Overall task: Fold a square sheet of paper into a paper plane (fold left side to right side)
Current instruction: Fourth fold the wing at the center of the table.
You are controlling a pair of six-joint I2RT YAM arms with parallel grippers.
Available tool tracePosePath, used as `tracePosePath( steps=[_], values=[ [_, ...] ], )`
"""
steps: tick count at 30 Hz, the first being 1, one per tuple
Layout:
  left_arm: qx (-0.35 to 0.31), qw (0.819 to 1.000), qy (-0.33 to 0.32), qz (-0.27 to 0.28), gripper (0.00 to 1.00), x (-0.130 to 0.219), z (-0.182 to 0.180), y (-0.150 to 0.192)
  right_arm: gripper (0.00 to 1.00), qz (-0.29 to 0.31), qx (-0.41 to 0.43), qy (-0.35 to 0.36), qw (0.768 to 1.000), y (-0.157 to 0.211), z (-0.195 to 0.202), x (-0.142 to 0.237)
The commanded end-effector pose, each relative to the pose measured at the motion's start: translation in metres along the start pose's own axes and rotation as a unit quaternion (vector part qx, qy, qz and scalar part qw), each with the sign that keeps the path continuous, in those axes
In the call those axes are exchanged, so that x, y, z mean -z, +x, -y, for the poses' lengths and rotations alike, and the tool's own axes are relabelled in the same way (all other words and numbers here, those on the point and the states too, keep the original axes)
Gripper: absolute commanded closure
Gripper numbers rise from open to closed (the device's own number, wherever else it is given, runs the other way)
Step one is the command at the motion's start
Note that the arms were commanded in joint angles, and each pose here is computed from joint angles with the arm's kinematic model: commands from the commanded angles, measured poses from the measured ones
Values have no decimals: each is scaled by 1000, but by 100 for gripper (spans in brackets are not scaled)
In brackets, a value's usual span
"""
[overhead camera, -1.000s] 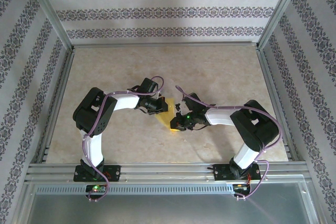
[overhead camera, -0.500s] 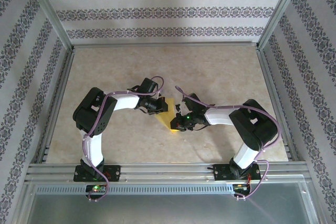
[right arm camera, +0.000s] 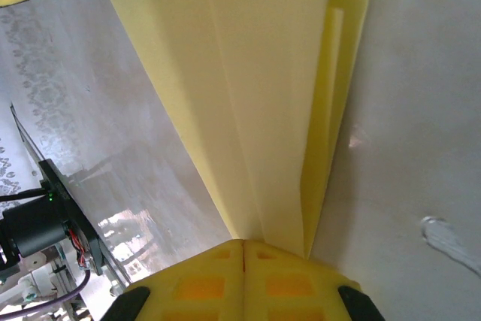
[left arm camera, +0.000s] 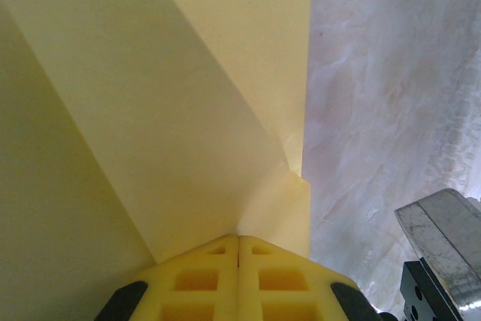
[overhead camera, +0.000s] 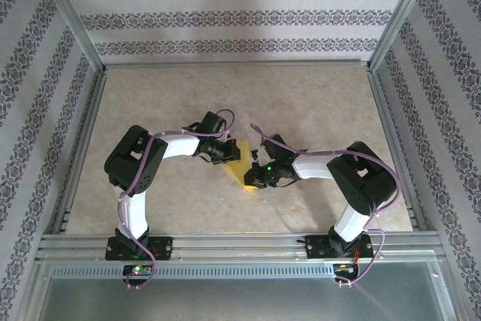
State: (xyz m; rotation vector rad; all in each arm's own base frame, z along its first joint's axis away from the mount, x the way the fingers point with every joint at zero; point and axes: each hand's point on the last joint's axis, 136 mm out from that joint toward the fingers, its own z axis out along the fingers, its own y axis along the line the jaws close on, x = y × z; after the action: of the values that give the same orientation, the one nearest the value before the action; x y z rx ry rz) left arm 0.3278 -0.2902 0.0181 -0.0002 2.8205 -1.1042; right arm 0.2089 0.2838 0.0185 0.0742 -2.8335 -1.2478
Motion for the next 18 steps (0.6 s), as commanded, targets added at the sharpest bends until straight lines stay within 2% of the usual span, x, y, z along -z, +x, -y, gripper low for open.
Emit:
tracePosePath(
  steps=[1,9,18],
  values=[
    [28,997,-68,-30,96,-8,-37,24,99,-14,1,12,1000,9,5,-6],
    [28,997,-68,-31,96,-9,-38,25,99,-9,6,5,1000,6,-1,-4],
    [29,997,-69,-32,96,-9,-38,25,99,-16,1,25,1000,11,10,-6]
  ],
)
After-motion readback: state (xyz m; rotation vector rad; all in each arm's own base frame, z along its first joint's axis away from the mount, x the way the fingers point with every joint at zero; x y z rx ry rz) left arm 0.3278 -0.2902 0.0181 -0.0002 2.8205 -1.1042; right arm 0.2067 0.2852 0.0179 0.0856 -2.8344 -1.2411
